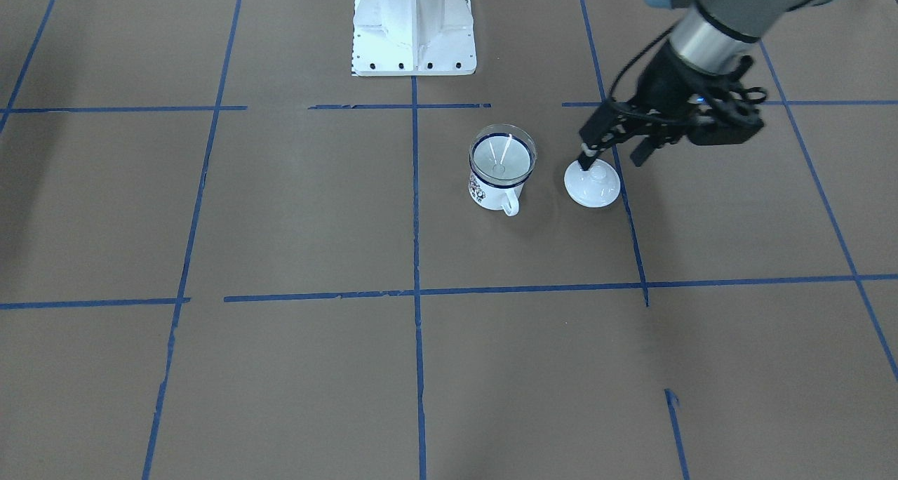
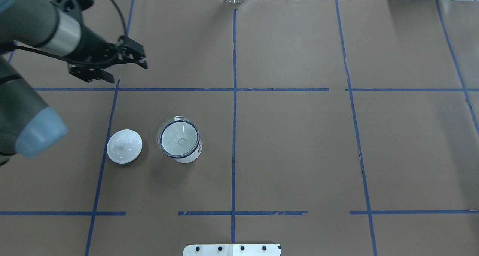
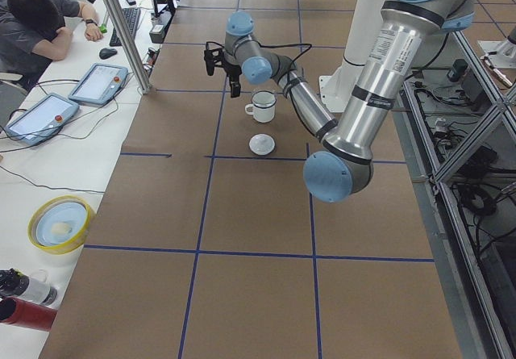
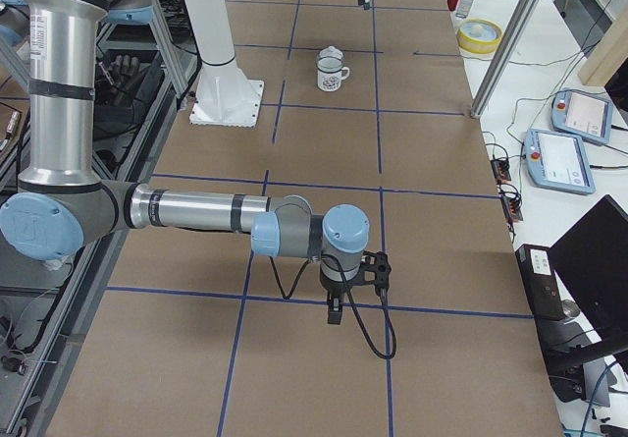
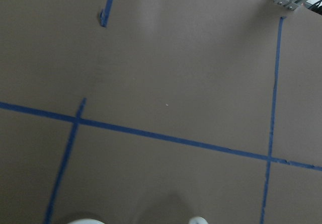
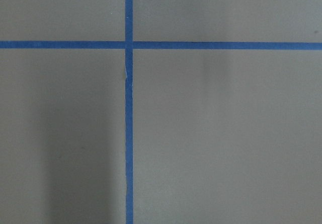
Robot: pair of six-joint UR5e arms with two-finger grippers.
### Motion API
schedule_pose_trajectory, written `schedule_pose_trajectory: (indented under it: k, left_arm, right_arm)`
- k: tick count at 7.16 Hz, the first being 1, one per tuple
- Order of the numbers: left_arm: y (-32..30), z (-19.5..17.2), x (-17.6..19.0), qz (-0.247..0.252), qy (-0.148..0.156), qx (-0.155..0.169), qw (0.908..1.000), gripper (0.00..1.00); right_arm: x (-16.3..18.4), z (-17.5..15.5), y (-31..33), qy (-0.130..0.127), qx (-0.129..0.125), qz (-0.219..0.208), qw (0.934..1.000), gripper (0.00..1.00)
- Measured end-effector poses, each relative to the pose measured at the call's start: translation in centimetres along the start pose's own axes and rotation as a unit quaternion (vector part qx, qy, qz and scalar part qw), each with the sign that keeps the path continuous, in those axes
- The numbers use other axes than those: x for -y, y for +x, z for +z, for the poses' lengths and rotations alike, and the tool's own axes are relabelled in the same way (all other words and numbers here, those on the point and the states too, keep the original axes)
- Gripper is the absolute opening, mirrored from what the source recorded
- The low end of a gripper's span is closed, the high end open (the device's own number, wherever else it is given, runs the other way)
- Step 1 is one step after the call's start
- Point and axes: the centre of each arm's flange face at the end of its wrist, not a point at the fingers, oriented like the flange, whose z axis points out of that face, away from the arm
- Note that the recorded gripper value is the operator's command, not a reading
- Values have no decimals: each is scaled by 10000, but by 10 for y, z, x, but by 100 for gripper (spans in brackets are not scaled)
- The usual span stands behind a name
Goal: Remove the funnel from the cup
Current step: 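Move the left gripper over the clear glass funnel in the mug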
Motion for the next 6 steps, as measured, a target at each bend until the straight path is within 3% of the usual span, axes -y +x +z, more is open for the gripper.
schedule_pose_trajectory:
  k: [3,5,6]
  left_arm:
    - [76,81,-57,-228,-119,646,9976,100]
    - [81,127,-84,-142,-207,979,9949,74]
    - [80,139,-92,-112,-259,1067,9939,67]
  right_arm:
    - [0,0,0,0,0,0,10000,100]
    - [0,0,0,0,0,0,10000,100]
    - [0,0,0,0,0,0,10000,100]
